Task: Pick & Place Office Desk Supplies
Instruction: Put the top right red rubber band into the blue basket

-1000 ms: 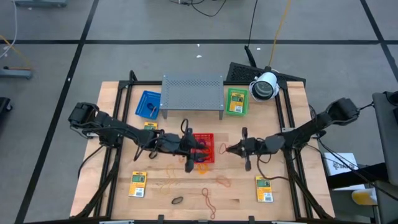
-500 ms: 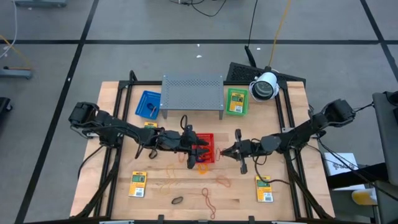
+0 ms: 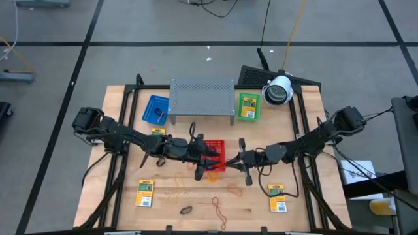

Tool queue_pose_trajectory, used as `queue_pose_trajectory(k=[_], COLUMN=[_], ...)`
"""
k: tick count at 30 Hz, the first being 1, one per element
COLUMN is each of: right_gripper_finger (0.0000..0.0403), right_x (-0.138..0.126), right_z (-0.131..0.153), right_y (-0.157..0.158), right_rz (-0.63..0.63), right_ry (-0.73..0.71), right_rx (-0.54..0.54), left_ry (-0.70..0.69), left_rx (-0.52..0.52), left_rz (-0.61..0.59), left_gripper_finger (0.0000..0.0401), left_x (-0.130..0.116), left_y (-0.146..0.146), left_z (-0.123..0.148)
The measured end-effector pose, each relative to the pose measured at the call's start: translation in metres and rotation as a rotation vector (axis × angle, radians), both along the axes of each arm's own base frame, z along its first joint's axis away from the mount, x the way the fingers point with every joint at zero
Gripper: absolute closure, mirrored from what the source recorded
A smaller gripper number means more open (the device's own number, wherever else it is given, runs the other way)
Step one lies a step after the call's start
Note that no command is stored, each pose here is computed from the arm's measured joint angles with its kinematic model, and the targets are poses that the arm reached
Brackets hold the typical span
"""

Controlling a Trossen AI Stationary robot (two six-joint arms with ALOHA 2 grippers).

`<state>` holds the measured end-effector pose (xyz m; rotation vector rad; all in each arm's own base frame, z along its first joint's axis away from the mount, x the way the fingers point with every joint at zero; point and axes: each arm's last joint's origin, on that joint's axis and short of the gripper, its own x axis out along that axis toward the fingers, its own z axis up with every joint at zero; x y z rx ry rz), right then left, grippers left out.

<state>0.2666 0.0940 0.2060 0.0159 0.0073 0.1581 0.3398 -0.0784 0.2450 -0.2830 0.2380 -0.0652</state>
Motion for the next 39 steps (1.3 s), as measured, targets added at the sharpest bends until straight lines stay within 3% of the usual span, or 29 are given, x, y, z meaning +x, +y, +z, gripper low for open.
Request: queue_pose_trajectory(k=[6, 13, 25, 31, 39], right_gripper_finger=[0.0403, 0.0403, 0.0395, 0.0336, 0.0203], right_x=[-0.0001, -0.0002, -0.0001, -0.0001, -0.0001], right_z=[0.0005, 0.0001, 0.0001, -0.0002, -0.0006], right_y=[-0.0001, 0.0000, -0.0002, -0.0009, -0.0009], right_rz=[0.001, 0.001, -0.008, -0.035, -0.033], right_ry=[-0.003, 0.000, 0.002, 0.006, 0.013], right_rx=[0.005, 0.004, 0.014, 0.025, 0.047], left_ry=[0.004, 0.005, 0.033, 0.040, 0.039], left_rx=[-0.021, -0.031, -0.014, -0.012, -0.014], left_rz=[0.009, 0.011, 0.021, 0.022, 0.022], left_gripper_finger=[0.0272, 0.0386, 0.0398, 0.0398, 0.0399], left_x=[0.0000, 0.0000, -0.0007, -0.0008, -0.0008], left_y=[0.0004, 0.0002, 0.0009, 0.0009, 0.0009], left_z=[-0.0002, -0.0002, -0.0030, -0.0036, -0.0035])
